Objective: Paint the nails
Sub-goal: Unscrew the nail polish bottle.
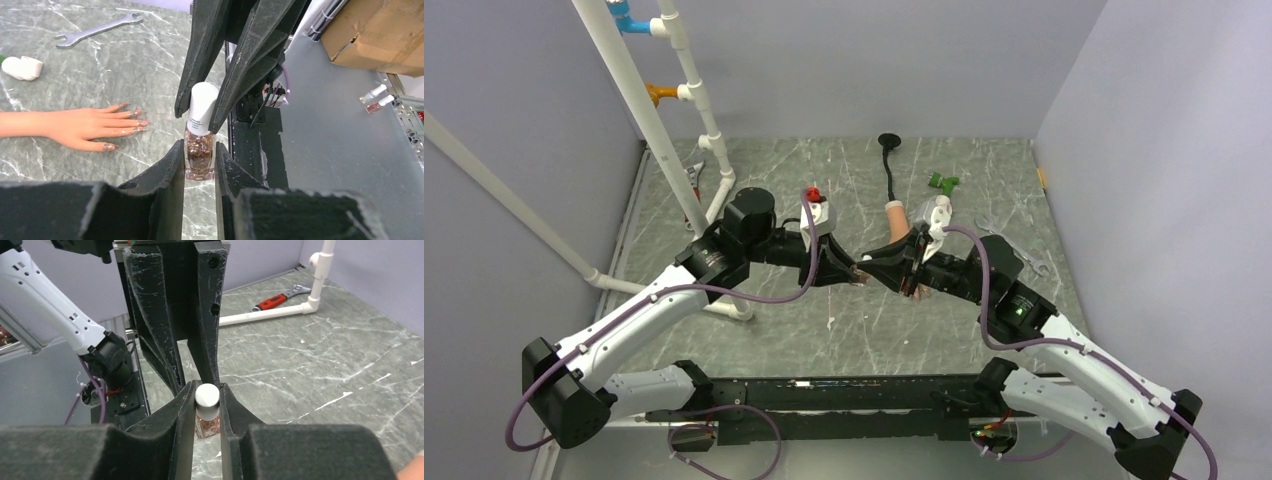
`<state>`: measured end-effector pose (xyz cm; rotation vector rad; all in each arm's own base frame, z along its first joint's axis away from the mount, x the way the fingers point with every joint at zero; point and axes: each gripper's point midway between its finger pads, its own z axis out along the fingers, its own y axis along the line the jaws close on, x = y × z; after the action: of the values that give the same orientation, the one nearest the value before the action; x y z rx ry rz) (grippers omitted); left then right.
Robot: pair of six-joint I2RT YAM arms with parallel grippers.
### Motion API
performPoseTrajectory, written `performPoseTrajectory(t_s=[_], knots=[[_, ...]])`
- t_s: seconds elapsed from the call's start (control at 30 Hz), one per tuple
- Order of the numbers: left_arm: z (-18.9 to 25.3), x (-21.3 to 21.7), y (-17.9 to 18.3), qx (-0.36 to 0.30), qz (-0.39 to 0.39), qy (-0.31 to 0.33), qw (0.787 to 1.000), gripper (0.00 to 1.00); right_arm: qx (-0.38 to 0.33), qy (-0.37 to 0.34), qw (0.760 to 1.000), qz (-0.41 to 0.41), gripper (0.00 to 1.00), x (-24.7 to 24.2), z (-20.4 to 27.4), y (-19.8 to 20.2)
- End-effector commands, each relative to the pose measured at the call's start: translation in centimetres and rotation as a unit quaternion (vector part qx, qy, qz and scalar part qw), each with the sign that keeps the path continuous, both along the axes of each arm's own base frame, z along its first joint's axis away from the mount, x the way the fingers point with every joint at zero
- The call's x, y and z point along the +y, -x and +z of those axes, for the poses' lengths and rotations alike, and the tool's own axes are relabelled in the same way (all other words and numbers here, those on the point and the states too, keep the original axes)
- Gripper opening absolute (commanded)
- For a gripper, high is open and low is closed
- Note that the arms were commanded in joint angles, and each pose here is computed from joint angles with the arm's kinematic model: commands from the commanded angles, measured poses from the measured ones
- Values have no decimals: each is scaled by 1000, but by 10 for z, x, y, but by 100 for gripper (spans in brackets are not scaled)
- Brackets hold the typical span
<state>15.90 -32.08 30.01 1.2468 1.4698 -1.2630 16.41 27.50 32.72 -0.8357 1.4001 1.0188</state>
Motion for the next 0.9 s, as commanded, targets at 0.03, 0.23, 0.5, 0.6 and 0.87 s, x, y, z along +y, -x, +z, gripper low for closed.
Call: performPoseTrajectory(t_s=[0.03, 0.23, 0.5, 0.6, 0.87], knots=[[40, -5, 4, -48, -33, 49, 997, 0, -27, -1, 998, 48, 20, 4, 3, 17], [39, -5, 3, -47, -33, 50, 997, 0, -15, -10, 1000, 25, 65, 0, 7, 12], [34, -6, -3, -41, -16, 39, 998, 0, 44, -32, 997, -53, 86, -4, 10, -14], [34, -3, -16, -67, 20, 36, 997, 0, 71, -34, 992, -97, 86, -11, 13, -26], [28, 6, -47, -81, 113, 12, 990, 0, 142, -76, 973, -164, 82, -27, 23, -36]])
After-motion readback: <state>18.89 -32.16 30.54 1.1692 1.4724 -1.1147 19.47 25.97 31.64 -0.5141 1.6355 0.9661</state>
